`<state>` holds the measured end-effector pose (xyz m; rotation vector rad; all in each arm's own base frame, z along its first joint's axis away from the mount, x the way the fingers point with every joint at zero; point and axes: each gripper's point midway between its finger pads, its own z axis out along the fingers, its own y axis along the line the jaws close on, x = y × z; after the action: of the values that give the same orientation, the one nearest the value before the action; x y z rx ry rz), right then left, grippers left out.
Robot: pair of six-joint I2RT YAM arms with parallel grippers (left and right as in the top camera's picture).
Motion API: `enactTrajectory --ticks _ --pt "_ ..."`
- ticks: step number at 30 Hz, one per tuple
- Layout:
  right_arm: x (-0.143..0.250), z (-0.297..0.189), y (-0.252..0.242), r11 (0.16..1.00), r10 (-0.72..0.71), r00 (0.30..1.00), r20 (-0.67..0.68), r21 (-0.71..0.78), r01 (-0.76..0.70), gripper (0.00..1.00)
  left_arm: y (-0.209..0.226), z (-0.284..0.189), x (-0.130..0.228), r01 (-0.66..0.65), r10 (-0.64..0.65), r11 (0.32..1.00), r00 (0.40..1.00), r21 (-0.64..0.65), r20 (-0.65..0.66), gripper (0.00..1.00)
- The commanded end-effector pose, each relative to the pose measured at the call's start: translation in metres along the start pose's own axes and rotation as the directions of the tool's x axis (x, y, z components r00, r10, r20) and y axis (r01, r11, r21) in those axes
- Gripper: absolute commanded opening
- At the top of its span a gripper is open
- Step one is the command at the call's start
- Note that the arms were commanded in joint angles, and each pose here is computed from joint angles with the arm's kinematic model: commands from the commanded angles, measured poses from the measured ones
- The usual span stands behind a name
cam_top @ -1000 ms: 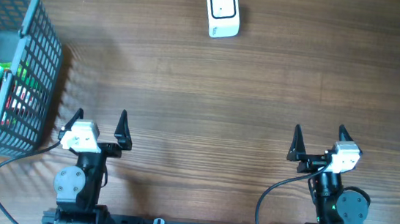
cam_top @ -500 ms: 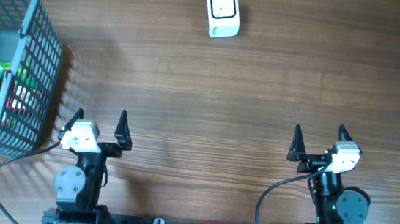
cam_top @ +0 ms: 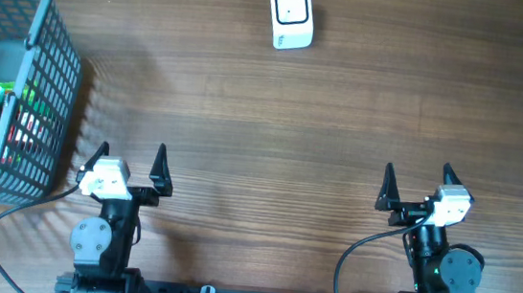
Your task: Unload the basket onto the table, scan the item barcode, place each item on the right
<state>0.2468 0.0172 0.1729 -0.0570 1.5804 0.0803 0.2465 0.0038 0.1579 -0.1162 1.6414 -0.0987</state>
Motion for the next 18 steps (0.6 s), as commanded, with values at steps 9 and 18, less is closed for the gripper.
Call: enactTrajectory --ticks 9,18 --pt "0.0003 0.0001 -0.0027 1.0 0.014 1.0 0.0 0.014 -0.014 1.0 0.0033 0.0002 0.003 0.011 -0.011 1.0 1.0 -0.016 -0.008 1.0" --pt "0.0004 0.0001 -0.0027 1.0 0.014 1.0 0.0 0.014 -0.014 1.0 0.0057 0.0002 0.0017 0.004 -0.004 1.0 1.0 -0.03 -0.002 1.0"
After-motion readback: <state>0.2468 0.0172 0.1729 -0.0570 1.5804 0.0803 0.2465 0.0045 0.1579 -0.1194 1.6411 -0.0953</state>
